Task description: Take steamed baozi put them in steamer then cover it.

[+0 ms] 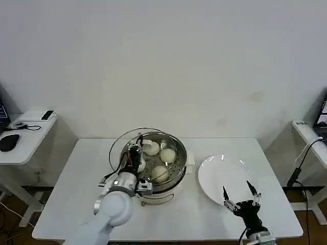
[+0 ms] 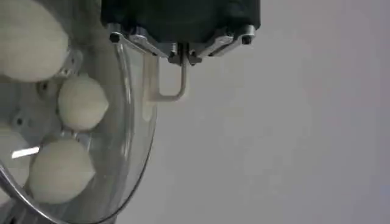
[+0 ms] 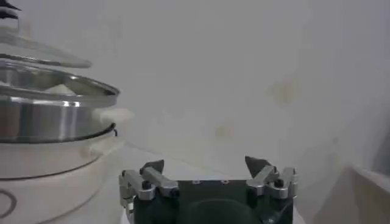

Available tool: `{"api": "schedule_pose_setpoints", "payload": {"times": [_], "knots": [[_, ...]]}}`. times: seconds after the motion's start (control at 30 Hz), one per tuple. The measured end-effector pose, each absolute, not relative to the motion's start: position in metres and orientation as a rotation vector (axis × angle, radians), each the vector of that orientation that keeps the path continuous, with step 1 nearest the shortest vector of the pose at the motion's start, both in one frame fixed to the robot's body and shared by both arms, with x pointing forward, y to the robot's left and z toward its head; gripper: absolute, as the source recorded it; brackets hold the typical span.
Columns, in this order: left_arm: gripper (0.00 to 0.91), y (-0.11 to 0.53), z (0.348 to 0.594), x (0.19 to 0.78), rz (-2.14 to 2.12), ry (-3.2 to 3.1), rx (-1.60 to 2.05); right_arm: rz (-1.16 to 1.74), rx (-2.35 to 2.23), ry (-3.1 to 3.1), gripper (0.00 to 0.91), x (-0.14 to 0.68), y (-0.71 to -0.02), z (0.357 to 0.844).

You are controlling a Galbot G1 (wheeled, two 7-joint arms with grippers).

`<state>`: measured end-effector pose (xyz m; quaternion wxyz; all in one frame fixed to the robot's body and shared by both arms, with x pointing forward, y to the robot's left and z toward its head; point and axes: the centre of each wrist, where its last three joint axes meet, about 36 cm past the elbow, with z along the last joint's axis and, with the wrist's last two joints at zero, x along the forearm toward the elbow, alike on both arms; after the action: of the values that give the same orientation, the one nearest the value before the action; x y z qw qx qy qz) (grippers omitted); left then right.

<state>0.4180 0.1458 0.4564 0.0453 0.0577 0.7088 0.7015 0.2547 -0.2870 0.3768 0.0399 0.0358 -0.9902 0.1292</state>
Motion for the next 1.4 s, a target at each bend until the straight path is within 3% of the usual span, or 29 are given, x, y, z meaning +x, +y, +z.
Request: {"api": "schedule_pose_setpoints", "payload": {"times": [1.4], "knots": [[0.0,0.117,0.436,0.43,2.165,2.136,0.269,0.413,0.156,-3.02,0.907,0.254,-0.276,0.372]]}}
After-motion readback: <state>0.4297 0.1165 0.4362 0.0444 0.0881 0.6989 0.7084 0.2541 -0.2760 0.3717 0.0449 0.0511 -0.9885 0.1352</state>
